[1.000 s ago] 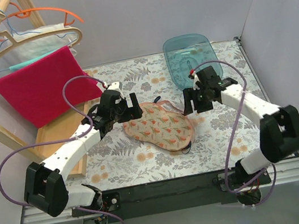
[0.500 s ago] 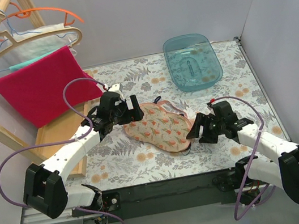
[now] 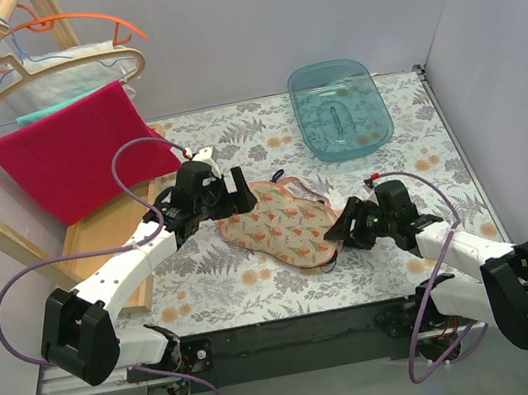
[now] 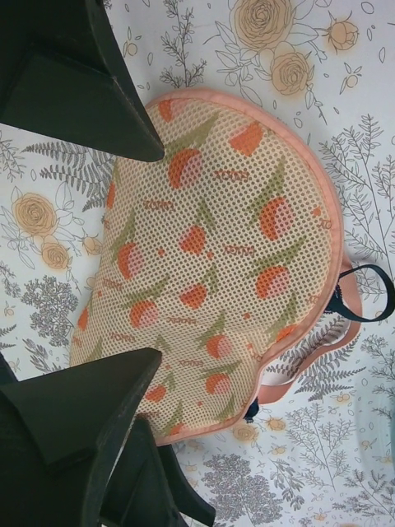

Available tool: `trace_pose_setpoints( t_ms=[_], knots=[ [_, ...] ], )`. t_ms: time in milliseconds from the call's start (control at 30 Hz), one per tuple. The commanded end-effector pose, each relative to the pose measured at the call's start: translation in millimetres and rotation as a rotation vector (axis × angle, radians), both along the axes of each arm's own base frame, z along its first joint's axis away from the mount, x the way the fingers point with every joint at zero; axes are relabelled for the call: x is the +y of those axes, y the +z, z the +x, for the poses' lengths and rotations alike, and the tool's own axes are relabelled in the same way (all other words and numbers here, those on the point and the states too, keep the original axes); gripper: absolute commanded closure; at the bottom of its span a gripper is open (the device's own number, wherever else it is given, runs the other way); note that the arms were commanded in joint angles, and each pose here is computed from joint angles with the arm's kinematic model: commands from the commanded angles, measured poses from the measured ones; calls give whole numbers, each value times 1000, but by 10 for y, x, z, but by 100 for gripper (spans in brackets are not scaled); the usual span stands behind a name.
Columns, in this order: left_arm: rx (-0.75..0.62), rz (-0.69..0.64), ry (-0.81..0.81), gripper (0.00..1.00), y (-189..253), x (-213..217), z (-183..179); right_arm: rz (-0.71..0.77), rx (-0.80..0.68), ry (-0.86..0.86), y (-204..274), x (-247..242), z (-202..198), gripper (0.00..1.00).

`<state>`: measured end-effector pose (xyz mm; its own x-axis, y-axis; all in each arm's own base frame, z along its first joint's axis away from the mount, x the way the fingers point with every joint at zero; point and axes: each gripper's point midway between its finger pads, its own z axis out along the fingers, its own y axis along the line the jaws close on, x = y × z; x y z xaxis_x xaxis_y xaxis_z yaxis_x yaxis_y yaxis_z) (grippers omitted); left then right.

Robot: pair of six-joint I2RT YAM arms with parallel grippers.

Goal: Place the bra in the laundry bag and zip it closed
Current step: Adjust the laundry bag at the center of the board.

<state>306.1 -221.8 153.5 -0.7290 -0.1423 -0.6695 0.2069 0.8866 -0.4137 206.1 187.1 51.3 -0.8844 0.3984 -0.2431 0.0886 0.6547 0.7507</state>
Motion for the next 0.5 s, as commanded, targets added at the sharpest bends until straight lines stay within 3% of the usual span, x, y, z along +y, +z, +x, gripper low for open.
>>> trace_pose_setpoints(
  t_ms=[0,200,300,400,467],
  knots=[
    [-23,-27,-7,2,100,2,-23,18,-100,11,160,27,190,45],
    [-29,-20,0,2,116,27,-26,34,-135,43,213,-106,319,67],
    [-35,-10,1,2,120,43,-19,69,-149,151,249,-82,351,77],
    [-38,-3,-3,2,118,51,-22,97,-125,310,293,19,381,82],
    [-39,-2,-4,2,125,51,-22,33,-72,398,227,3,422,82]
  ],
)
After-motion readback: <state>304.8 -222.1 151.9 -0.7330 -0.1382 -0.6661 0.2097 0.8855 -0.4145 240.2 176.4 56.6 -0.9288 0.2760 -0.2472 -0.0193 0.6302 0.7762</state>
